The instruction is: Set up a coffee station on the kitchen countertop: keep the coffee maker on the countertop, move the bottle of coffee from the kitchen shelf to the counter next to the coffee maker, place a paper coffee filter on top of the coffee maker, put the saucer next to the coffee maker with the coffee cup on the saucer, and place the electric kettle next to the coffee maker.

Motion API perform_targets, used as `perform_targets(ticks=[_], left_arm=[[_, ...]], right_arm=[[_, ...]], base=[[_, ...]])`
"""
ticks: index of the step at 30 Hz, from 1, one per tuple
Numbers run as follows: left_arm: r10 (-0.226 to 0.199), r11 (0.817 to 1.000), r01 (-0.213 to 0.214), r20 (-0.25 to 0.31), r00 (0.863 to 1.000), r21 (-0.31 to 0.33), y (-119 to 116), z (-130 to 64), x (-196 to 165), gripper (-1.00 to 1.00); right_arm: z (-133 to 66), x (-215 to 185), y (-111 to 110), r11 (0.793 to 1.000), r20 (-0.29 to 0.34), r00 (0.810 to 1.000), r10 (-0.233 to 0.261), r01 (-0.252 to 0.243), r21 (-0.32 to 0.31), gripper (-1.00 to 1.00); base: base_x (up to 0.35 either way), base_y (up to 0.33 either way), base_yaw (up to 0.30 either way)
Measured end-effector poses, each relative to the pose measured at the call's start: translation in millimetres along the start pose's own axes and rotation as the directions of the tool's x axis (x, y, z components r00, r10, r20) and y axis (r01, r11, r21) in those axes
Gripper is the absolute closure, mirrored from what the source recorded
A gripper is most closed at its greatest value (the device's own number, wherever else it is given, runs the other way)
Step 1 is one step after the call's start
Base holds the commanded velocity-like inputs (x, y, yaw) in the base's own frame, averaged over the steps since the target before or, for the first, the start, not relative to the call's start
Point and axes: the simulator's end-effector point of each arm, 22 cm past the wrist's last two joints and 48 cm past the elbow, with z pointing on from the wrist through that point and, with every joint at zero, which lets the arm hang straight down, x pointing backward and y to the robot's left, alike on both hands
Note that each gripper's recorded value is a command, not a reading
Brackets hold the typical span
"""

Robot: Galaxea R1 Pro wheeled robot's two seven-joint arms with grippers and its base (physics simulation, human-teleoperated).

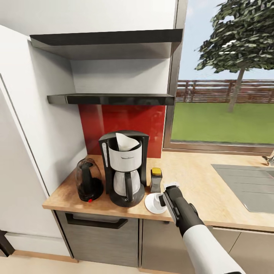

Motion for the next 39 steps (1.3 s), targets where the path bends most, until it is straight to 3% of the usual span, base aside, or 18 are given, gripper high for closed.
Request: perform_targets(ticks=[39], left_arm=[[-0.002,1.0,0.002,0.0,1.0,0.0,-0.4,0.0,0.2,-1.0]], right_arm=[[3.4,6.9,1.6,1.0,-0.018,1.0,-0.007,0.006,-0.001,1.0]], base=[[0.042,0.012,0.0]])
